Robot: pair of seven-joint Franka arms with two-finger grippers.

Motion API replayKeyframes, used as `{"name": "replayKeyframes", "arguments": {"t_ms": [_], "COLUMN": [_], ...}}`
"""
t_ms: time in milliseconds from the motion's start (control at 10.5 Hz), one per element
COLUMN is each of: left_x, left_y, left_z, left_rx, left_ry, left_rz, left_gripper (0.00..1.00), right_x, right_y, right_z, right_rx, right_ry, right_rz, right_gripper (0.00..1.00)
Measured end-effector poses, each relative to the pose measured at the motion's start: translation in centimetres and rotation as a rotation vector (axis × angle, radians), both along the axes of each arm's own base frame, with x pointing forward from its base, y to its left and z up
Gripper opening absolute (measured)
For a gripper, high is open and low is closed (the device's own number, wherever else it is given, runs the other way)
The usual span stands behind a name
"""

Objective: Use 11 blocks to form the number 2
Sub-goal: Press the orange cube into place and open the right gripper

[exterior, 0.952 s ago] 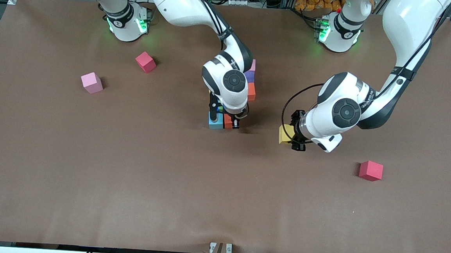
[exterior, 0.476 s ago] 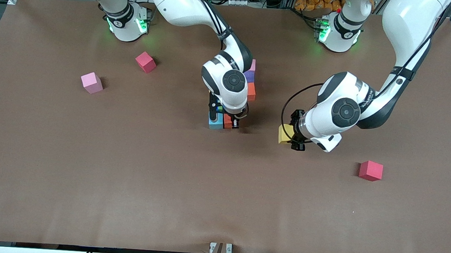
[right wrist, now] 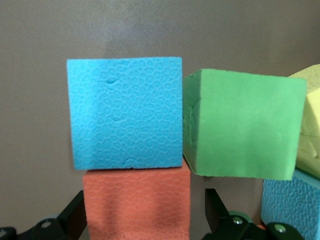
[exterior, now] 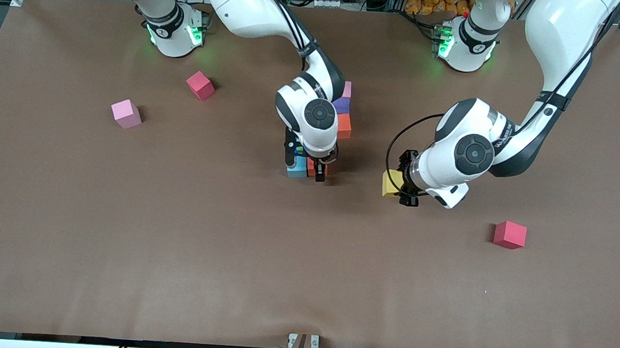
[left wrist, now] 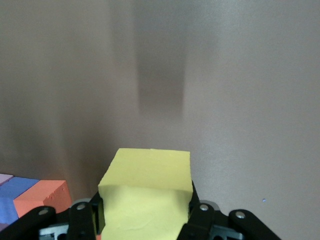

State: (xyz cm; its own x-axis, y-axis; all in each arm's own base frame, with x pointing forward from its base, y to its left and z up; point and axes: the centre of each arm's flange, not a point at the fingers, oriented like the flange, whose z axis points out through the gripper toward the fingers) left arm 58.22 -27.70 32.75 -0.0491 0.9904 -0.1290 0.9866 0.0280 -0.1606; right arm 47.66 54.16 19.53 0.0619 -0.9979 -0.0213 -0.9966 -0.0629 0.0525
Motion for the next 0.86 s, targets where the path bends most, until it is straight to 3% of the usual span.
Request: {"name": "replayKeyframes", "arguments": {"t_ms": [286,571,857], "left_x": [0.0,0.0,-0.1], "left_y": [0.0,0.0,0.0], "left_z": [0.0,0.0,0.0], "left_rx": [0.001,0.000,0.000], "left_ry": [0.002,0.002,0.002], "left_rz": [-0.008,-0.011,-0.011], "left_gripper": [0.59,0.59,0.59], "right_x": [0.4,0.5,0.9], "right_y": [-0.3,-0.2,-0.2], "right_z": [0.2,1.4,3.3], "right_rx": [-0.005,-0.028,-0.016], "right_ry": [-0.003,0.027,0.018], "right_rz": [-0.005,-0.002,-0.005], "right_gripper": [1.00,1.00,1.00]}}
